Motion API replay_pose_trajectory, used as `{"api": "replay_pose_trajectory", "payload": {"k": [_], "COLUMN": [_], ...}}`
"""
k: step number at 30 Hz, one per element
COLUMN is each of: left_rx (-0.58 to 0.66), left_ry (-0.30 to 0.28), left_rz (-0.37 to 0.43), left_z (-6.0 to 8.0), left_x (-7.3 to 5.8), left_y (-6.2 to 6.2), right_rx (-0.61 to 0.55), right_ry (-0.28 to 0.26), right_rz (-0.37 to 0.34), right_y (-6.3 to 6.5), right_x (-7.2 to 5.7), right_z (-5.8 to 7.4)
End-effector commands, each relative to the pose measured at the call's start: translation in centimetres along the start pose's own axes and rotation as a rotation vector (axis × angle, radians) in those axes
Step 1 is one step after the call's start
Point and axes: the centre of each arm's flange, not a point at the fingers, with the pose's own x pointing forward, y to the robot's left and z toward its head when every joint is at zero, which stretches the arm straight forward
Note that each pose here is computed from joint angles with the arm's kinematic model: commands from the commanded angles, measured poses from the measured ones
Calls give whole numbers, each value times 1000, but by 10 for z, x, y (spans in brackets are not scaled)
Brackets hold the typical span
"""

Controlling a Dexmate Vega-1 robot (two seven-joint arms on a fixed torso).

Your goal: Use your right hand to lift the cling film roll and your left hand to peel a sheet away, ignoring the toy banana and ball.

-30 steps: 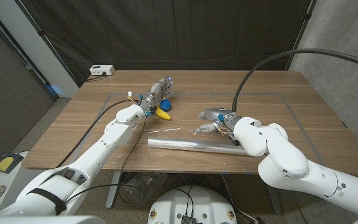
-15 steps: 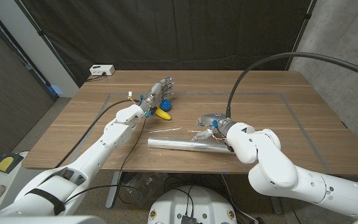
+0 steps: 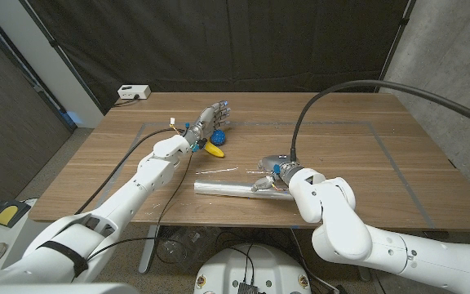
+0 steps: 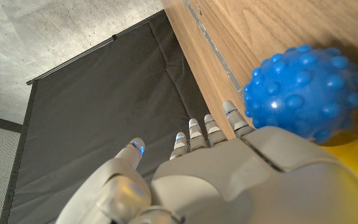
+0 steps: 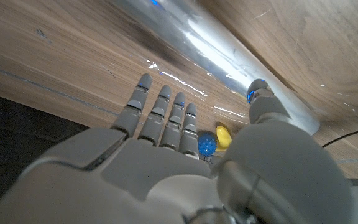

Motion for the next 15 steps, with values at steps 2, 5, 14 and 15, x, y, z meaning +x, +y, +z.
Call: {"api": "replay_pose_trajectory", "payload": {"k": [2,5,14,15], "left_rx": [18,21,16,13], "left_ry": [4,1,-4,-4], "left_rz": [-25,-30,-23,-23], "left_z": [8,10,11,10], "left_x": [14,17,19,19], "left_y": [1,2,6,6], "right_rx": [7,4,2,-1], "right_ry": [56,59,91,96], "right_rz": [-8,-20,12,14], "right_y": [14,16,26,28], "right_x": [7,7,13,13], "right_z": [5,7,8,8]}}
